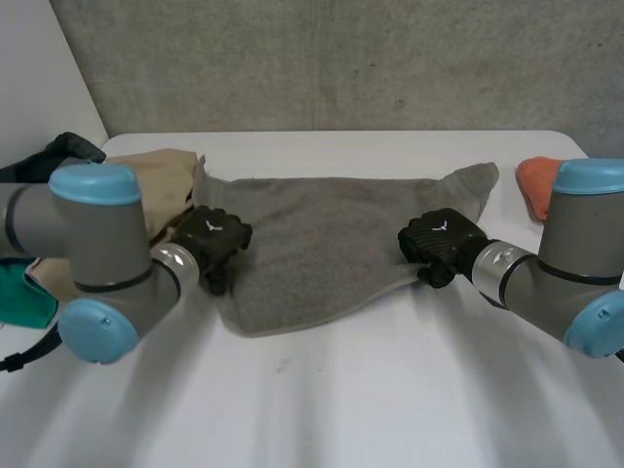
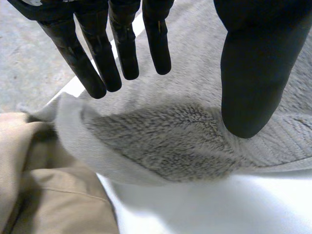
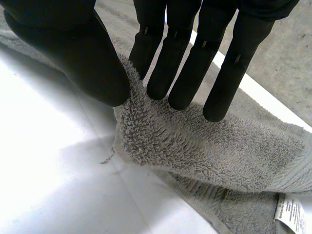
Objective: Fold the laundry.
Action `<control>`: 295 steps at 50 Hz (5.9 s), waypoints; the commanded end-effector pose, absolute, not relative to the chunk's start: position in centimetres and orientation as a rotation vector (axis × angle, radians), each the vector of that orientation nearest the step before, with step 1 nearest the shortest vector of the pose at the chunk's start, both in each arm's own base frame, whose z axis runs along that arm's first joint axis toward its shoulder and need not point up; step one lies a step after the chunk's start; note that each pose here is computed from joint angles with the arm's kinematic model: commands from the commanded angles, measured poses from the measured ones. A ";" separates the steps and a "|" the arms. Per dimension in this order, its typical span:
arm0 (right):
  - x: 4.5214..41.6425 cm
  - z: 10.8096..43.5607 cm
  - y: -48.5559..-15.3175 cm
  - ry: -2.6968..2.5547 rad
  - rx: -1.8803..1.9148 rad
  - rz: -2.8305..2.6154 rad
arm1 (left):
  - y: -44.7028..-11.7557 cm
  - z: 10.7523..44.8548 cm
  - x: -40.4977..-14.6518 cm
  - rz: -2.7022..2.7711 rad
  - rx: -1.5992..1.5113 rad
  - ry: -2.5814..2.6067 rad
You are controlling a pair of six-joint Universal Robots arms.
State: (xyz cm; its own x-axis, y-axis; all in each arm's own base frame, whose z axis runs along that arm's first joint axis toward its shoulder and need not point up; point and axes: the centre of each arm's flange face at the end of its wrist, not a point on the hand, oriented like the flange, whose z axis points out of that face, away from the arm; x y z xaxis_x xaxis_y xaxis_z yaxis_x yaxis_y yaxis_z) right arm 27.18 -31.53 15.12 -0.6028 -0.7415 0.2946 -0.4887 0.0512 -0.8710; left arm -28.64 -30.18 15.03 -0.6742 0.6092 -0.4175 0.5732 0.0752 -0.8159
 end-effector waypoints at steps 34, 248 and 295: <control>26.9 15.7 -31.0 2.168 -1.214 -1.552 | -25.9 16.1 -27.8 1.580 -1.342 -2.271; 18.0 16.0 -40.3 2.445 -1.159 -1.786 | -38.1 12.7 -24.6 1.867 -1.200 -2.383; 13.3 21.6 -31.6 2.623 -1.552 -1.285 | -26.1 18.3 -23.2 1.704 -1.537 -2.402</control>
State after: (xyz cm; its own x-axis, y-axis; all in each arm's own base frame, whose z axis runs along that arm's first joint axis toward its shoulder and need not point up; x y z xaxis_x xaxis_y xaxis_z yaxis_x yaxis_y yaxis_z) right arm 15.02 -35.38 19.62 -0.6637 -0.5750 0.4784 -0.6964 0.2417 -0.6757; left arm -23.44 -31.85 18.09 -0.6097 0.4568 -0.6478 0.7231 -0.0141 -0.6906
